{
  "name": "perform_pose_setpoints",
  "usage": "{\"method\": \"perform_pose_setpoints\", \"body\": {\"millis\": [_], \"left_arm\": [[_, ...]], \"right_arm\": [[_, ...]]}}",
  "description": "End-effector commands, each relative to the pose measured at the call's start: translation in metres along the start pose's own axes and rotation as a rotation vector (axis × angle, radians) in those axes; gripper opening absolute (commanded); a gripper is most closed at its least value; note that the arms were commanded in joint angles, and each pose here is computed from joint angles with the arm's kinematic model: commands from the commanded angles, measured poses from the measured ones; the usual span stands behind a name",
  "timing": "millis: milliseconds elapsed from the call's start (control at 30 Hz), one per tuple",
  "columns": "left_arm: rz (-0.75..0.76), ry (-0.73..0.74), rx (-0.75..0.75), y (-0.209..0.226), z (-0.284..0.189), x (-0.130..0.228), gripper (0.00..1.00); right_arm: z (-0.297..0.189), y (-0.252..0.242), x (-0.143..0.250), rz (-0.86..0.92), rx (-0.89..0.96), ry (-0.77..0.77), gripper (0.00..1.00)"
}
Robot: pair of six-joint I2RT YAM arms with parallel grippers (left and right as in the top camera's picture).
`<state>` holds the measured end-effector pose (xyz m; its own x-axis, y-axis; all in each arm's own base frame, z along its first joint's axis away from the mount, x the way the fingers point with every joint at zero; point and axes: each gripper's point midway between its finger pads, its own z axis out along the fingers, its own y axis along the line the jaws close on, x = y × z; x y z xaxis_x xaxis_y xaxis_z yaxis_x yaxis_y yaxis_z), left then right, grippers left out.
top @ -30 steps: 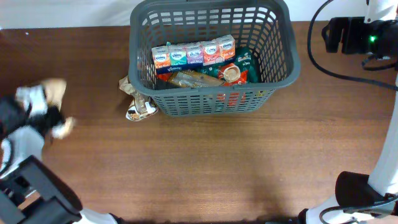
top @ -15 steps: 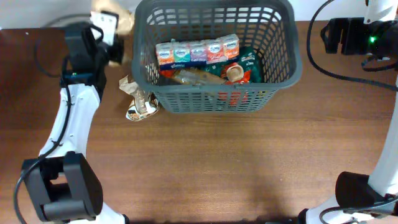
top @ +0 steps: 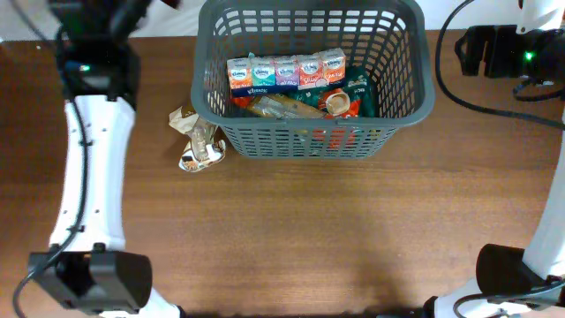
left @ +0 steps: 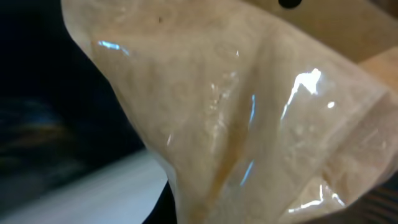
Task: Pack container
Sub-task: 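Carry the wrapper over the basket and release it inside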
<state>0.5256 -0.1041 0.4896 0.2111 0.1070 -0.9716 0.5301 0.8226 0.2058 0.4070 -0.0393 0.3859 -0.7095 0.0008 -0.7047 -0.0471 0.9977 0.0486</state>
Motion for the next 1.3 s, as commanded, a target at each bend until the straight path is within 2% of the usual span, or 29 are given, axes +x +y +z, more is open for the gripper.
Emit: {"method": "perform_pose_setpoints", "body": {"millis": [0,167,233,333,367,400,467,533,567,633,733,767,833,867,967,1000,1100,1200,1267], "left_arm": [[-0.164,0.125,0.362,-0.097,0.034,0.06,0.01],[-0.307,0.266,0.636,-0.181,0.048,0.127,0.01],[-0.355,0.337,0.673,-0.2,0.048,0.151,0.02],[-0.348,0.468,0.686,-0.216,0.041,0.195,0.01],[-0.343,0.519,0.669,-0.217,0.039,0.21,0.05],[-0.336,0.586,0.644,-0.216,0.034,0.229,0.25],[-0.32,0.67,0.603,-0.213,0.029,0.253,0.53],[-0.277,0.713,0.566,-0.207,0.027,0.265,0.73],[-0.266,0.702,0.56,-0.204,0.028,0.261,0.75],[-0.243,0.66,0.549,-0.197,0.035,0.243,0.73],[-0.181,0.56,0.514,-0.179,0.047,0.191,0.57],[-0.146,0.523,0.476,-0.167,0.05,0.169,0.49],[-0.051,0.487,0.303,-0.127,0.052,0.13,0.45],[0.01,0.48,0.152,-0.093,0.049,0.109,0.45],[0.115,0.509,-0.235,-0.01,0.023,0.075,0.46],[0.138,0.544,-0.377,0.021,0.005,0.071,0.5],[0.13,0.712,-0.562,0.068,-0.041,0.099,0.5],[-0.066,0.925,-0.65,0.091,-0.09,0.167,0.5],[-0.221,1.052,-0.703,0.098,-0.119,0.214,0.43]], "right_arm": [[-0.013,0.005,-0.004,0.006,-0.015,-0.032,0.99],[-0.013,0.005,-0.003,0.007,-0.015,-0.03,0.99],[-0.013,0.005,-0.002,0.007,-0.016,-0.028,0.99],[-0.013,0.005,-0.002,0.007,-0.016,-0.026,0.99],[-0.013,0.005,-0.002,0.007,-0.016,-0.027,0.99],[-0.013,0.005,-0.002,0.007,-0.016,-0.027,0.99],[-0.013,0.005,-0.002,0.007,-0.016,-0.027,0.99],[-0.013,0.005,-0.003,0.007,-0.015,-0.028,0.99],[-0.013,0.005,-0.003,0.007,-0.015,-0.028,0.99],[-0.013,0.005,-0.003,0.007,-0.015,-0.028,0.99],[-0.013,0.005,-0.002,0.007,-0.015,-0.027,0.99],[-0.013,0.005,-0.002,0.007,-0.016,-0.027,0.99],[-0.013,0.005,-0.002,0.007,-0.016,-0.026,0.99],[-0.013,0.005,-0.002,0.007,-0.016,-0.026,0.99],[-0.013,0.005,-0.002,0.007,-0.016,-0.026,0.99],[-0.013,0.005,-0.002,0.007,-0.016,-0.027,0.99],[-0.013,0.005,-0.002,0.007,-0.016,-0.027,0.99],[-0.013,0.005,-0.002,0.007,-0.016,-0.027,0.99],[-0.013,0.005,-0.002,0.007,-0.016,-0.027,0.99]]}}
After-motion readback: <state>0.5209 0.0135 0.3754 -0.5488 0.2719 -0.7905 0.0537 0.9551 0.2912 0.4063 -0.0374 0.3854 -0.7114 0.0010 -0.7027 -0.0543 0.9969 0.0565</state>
